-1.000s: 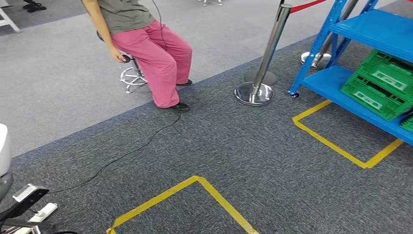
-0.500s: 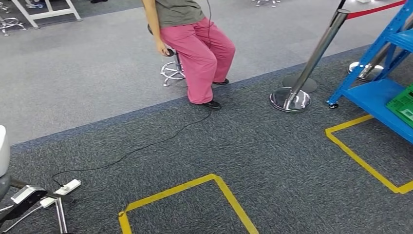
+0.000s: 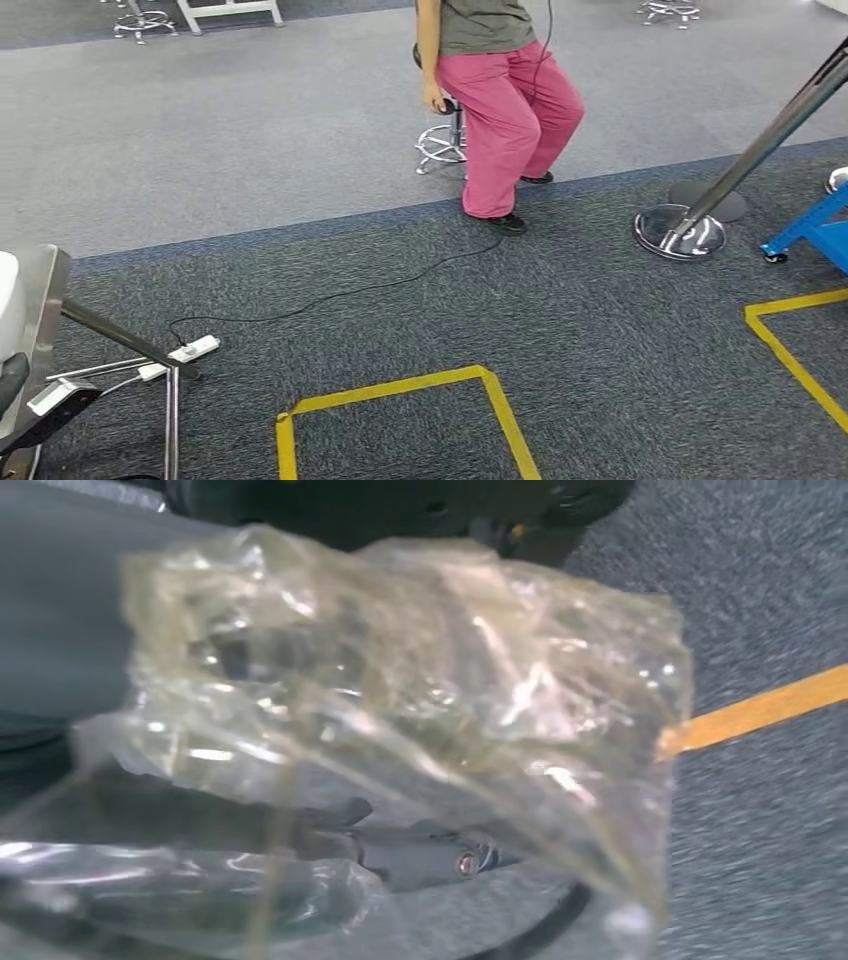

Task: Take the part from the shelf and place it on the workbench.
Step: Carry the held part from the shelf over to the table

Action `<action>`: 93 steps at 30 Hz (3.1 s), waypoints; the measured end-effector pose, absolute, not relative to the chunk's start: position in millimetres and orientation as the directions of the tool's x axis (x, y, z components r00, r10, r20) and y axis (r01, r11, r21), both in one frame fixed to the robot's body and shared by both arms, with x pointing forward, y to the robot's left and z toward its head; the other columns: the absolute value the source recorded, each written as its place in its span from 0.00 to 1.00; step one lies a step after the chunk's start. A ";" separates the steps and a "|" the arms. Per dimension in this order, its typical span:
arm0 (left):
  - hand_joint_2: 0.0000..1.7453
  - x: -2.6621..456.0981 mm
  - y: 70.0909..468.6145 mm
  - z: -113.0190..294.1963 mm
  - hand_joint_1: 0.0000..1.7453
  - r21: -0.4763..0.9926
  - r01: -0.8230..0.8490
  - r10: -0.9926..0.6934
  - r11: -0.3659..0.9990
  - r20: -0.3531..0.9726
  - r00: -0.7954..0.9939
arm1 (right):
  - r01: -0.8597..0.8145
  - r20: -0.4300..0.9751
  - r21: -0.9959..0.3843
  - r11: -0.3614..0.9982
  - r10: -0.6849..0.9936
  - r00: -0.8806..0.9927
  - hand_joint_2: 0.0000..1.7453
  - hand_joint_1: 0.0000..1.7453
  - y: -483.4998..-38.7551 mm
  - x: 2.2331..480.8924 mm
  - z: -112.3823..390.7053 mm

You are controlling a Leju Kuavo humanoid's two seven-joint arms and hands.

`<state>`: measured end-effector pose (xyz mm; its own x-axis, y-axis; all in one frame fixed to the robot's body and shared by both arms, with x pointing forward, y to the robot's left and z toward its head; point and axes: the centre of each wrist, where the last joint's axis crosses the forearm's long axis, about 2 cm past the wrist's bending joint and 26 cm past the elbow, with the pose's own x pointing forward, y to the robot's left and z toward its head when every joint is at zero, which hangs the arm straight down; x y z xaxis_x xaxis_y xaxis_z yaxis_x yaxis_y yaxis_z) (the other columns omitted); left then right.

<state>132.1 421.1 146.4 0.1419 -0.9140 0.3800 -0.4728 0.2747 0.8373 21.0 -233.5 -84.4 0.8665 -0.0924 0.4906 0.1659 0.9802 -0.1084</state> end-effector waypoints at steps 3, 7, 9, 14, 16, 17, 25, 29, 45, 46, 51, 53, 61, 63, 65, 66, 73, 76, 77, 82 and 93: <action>1.00 131.6 421.3 146.2 1.00 0.838 -0.471 -0.915 0.274 0.379 0.142 | 0.161 0.494 -0.108 0.981 -0.088 0.865 0.00 0.00 -233.4 22.1 -84.6; 1.00 132.8 421.9 147.0 1.00 0.837 -0.475 -0.914 0.273 0.379 0.141 | 0.159 0.495 -0.107 0.981 -0.086 0.865 0.00 0.00 -233.8 21.9 -85.0; 1.00 133.3 421.6 147.0 1.00 0.836 -0.475 -0.914 0.275 0.380 0.140 | 0.162 0.492 -0.107 0.981 -0.089 0.866 0.00 0.00 -233.8 20.8 -85.3; 1.00 132.9 421.5 146.4 1.00 0.837 -0.472 -0.914 0.275 0.380 0.141 | 0.160 0.492 -0.106 0.981 -0.088 0.866 0.00 0.00 -233.7 22.0 -85.8; 1.00 133.2 421.5 146.6 1.00 0.837 -0.473 -0.914 0.275 0.380 0.140 | 0.159 0.494 -0.106 0.982 -0.087 0.865 0.00 0.00 -233.8 23.3 -85.8; 1.00 133.1 421.6 146.6 1.00 0.837 -0.473 -0.914 0.274 0.379 0.141 | 0.159 0.495 -0.106 0.982 -0.086 0.865 0.00 0.00 -233.8 23.8 -85.8; 1.00 132.8 421.9 146.6 1.00 0.835 -0.476 -0.913 0.274 0.382 0.144 | 0.162 0.493 -0.107 0.981 -0.089 0.866 0.00 0.00 -234.8 21.9 -86.7; 1.00 132.1 421.7 146.1 1.00 0.836 -0.475 -0.912 0.275 0.383 0.145 | 0.164 0.492 -0.107 0.981 -0.091 0.866 0.00 0.00 -235.0 21.6 -86.9; 1.00 130.6 421.6 144.6 1.00 0.831 -0.461 -0.898 0.313 0.417 0.142 | 0.200 0.482 -0.094 0.975 -0.131 0.866 0.00 0.00 -234.6 21.9 -87.1; 1.00 130.6 421.6 144.6 1.00 0.831 -0.460 -0.898 0.313 0.417 0.141 | 0.200 0.482 -0.094 0.975 -0.132 0.866 0.00 0.00 -234.6 21.9 -87.1; 1.00 130.4 421.8 144.4 1.00 0.829 -0.457 -0.895 0.322 0.424 0.139 | 0.201 0.481 -0.094 0.975 -0.133 0.867 0.00 0.00 -234.5 21.9 -87.1; 1.00 130.2 422.1 144.4 1.00 0.827 -0.458 -0.893 0.325 0.428 0.138 | 0.202 0.480 -0.093 0.975 -0.134 0.867 0.00 0.00 -234.5 21.9 -87.1; 1.00 129.9 423.0 144.6 1.00 0.825 -0.461 -0.891 0.328 0.432 0.138 | 0.203 0.479 -0.093 0.975 -0.135 0.868 0.00 0.00 -234.5 21.8 -87.0; 1.00 129.9 423.1 144.6 1.00 0.825 -0.461 -0.891 0.328 0.431 0.139 | 0.203 0.479 -0.094 0.975 -0.135 0.868 0.00 0.00 -234.5 21.7 -87.0; 1.00 129.9 423.1 144.6 1.00 0.825 -0.461 -0.891 0.327 0.431 0.139 | 0.203 0.478 -0.094 0.975 -0.135 0.868 0.00 0.00 -234.5 21.6 -87.0; 1.00 129.9 423.1 144.7 1.00 0.825 -0.461 -0.891 0.327 0.431 0.139 | 0.203 0.478 -0.094 0.975 -0.134 0.868 0.00 0.00 -234.4 21.6 -87.0; 1.00 129.9 423.2 144.6 1.00 0.823 -0.460 -0.889 0.334 0.437 0.135 | 0.202 0.477 -0.093 0.975 -0.135 0.869 0.00 0.00 -234.4 21.5 -87.0; 1.00 129.9 423.2 144.5 1.00 0.822 -0.457 -0.887 0.339 0.441 0.136 | 0.203 0.474 -0.094 0.975 -0.136 0.870 0.00 0.00 -234.6 21.4 -86.9; 1.00 129.9 423.2 144.5 1.00 0.822 -0.456 -0.887 0.340 0.442 0.136 | 0.203 0.473 -0.094 0.975 -0.136 0.870 0.00 0.00 -234.7 21.5 -86.9; 1.00 129.8 423.3 144.5 1.00 0.823 -0.455 -0.885 0.341 0.444 0.140 | 0.205 0.473 -0.094 0.974 -0.138 0.870 0.00 0.00 -234.0 21.7 -86.5; 1.00 128.9 420.9 143.1 1.00 0.819 -0.459 -0.874 0.346 0.459 0.160 | 0.205 0.475 -0.099 0.974 -0.134 0.870 0.00 0.00 -235.0 21.8 -86.3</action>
<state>128.9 420.9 143.1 0.1602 -0.8741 0.4586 -0.4585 0.3455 0.8187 21.8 -235.0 -86.3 0.8695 -0.1343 0.4753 0.2047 0.9738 -0.0992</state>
